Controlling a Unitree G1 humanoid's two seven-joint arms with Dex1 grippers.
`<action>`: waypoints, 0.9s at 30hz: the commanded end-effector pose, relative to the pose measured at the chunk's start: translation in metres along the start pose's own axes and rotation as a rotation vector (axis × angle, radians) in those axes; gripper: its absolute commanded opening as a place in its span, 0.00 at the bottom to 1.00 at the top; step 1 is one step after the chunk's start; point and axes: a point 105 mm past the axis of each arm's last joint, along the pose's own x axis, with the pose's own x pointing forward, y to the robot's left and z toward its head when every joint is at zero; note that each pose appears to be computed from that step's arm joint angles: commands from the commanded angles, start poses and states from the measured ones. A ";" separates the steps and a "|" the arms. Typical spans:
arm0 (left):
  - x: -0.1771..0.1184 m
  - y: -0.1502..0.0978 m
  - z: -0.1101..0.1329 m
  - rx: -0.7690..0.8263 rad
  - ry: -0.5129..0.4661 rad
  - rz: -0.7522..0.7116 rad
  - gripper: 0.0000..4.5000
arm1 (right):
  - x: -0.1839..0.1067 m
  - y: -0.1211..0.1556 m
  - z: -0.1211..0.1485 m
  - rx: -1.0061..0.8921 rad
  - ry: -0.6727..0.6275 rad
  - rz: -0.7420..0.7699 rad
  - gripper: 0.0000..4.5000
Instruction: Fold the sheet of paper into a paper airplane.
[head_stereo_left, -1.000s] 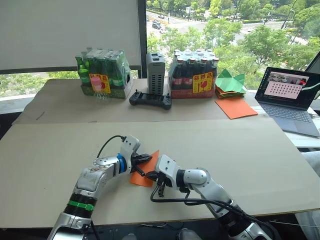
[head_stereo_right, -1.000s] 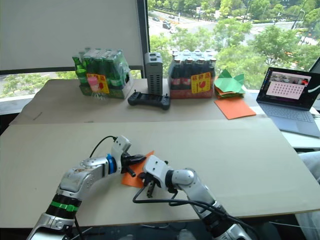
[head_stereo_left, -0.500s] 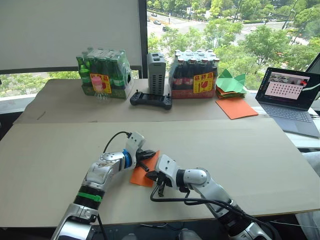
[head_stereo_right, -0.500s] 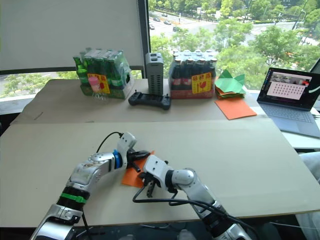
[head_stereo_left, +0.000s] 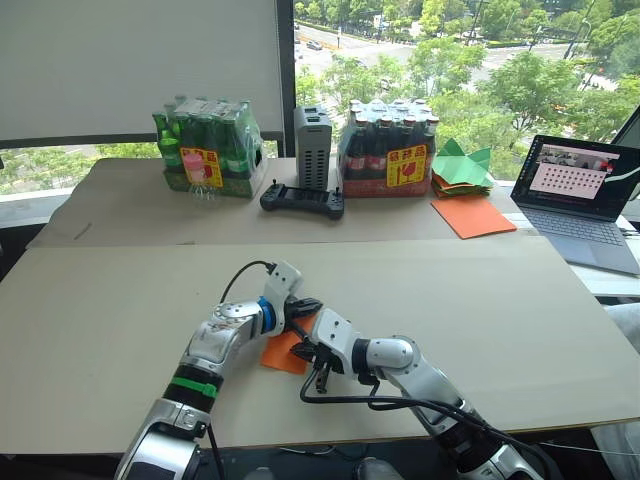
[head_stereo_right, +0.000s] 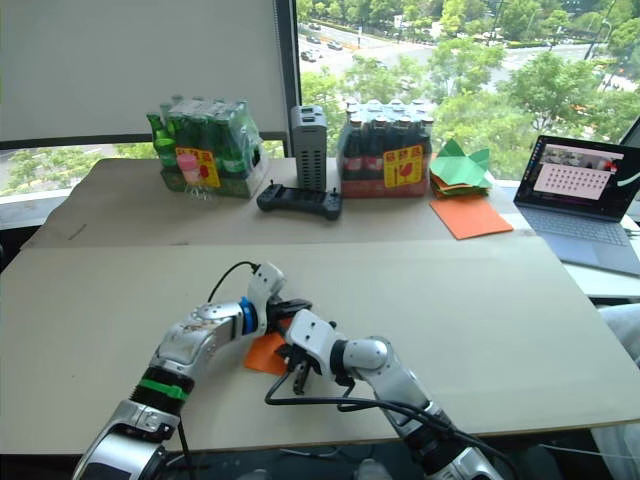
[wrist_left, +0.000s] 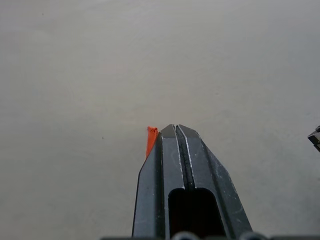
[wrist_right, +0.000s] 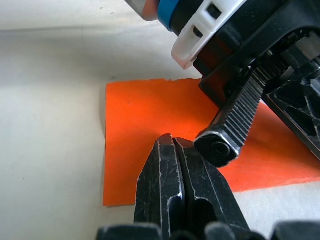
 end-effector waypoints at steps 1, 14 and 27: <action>-0.002 0.007 -0.008 0.000 0.029 0.040 0.01 | 0.001 0.004 -0.008 0.016 0.032 0.010 0.00; -0.031 0.012 -0.028 -0.027 0.061 0.081 0.01 | 0.001 0.005 -0.008 0.011 0.033 0.020 0.00; -0.071 0.015 -0.050 -0.074 0.100 0.164 0.01 | 0.000 0.007 -0.010 0.008 0.040 0.033 0.00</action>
